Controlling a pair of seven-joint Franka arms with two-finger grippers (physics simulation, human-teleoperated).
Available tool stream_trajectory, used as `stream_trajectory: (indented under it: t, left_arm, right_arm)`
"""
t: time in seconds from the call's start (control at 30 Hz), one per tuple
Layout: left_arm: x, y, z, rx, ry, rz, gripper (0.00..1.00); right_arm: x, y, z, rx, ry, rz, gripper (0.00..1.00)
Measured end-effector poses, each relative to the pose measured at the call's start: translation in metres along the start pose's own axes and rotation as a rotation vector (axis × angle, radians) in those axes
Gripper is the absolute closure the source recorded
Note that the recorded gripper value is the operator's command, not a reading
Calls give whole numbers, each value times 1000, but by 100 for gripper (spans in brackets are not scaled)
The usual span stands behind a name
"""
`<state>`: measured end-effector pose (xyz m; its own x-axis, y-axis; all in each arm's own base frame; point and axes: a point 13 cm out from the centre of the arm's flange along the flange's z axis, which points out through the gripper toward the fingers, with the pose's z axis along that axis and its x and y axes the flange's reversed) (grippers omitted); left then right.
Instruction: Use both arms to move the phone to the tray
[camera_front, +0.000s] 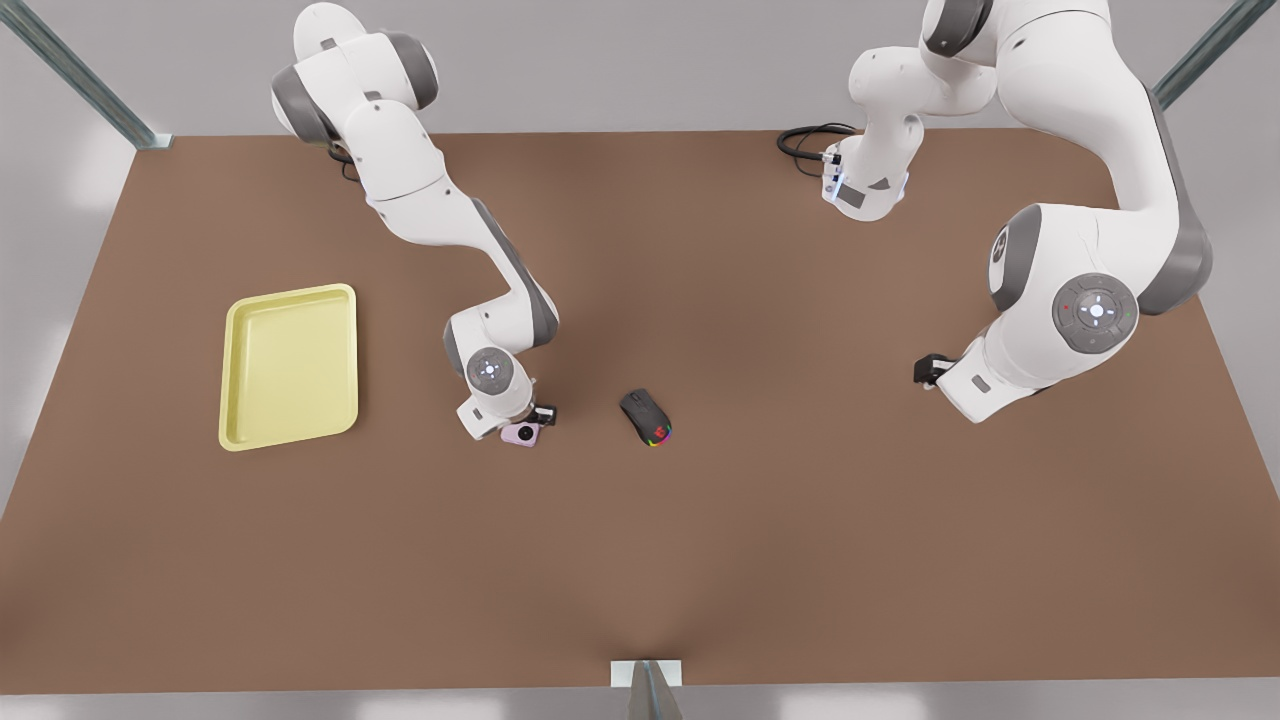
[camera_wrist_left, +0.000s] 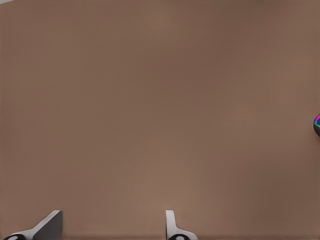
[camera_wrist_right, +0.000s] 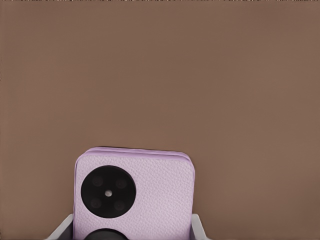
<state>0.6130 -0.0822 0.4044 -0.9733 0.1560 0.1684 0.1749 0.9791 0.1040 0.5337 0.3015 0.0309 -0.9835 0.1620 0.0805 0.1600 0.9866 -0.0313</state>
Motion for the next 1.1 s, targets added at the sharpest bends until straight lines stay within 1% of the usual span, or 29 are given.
stream_trajectory:
  t: [0.13, 0.23, 0.33, 0.4, 0.5, 0.73, 0.77, 0.8, 0.83, 1.0, 1.03, 1.07, 1.1]
  left_arm:
    - [-1, 0, 1, 0, 2, 1, 0]
    - [-1, -1, 1, 0, 2, 3, 0]
    - [-1, -1, 1, 1, 1, 4, 0]
    - [-1, -3, 0, 1, 0, 8, 0]
    - [-1, -8, 0, 4, 0, 14, 0]
    - [-1, -8, 0, 2, -1, 15, 0]
    - [-1, -8, 0, 2, -1, 15, 0]
    - [-1, -8, 0, 1, -1, 15, 0]
    - [-1, -8, 0, 1, -1, 15, 0]
    - [-1, -7, 0, -2, -1, 14, 0]
    - [-1, -6, 0, -2, -1, 14, 0]
    - [-1, -6, 0, -2, -2, 14, 0]
    - [-1, -6, 0, -3, -2, 14, 0]
  right_arm:
    - [-3, 3, -10, -12, -10, -11, 23]
    - [-9, -15, -40, -35, -22, 13, 23]
    - [-11, -95, -68, -50, -5, 110, 23]
    - [6, -147, -75, -52, 21, 156, 23]
    - [32, -228, -68, -51, 71, 228, 23]
    - [33, -390, -45, -24, 113, 324, 23]
    - [33, -408, -43, -14, 114, 319, 23]
    - [31, -427, -42, 2, 111, 308, 13]
    - [33, -443, -40, 17, 113, 297, 0]
    - [30, -455, -45, 41, 103, 176, 0]
    - [14, -447, -69, 35, 61, 140, 0]
    - [-14, -426, -108, 32, 1, 84, 0]
    - [-38, -388, -150, 24, -55, 9, 0]
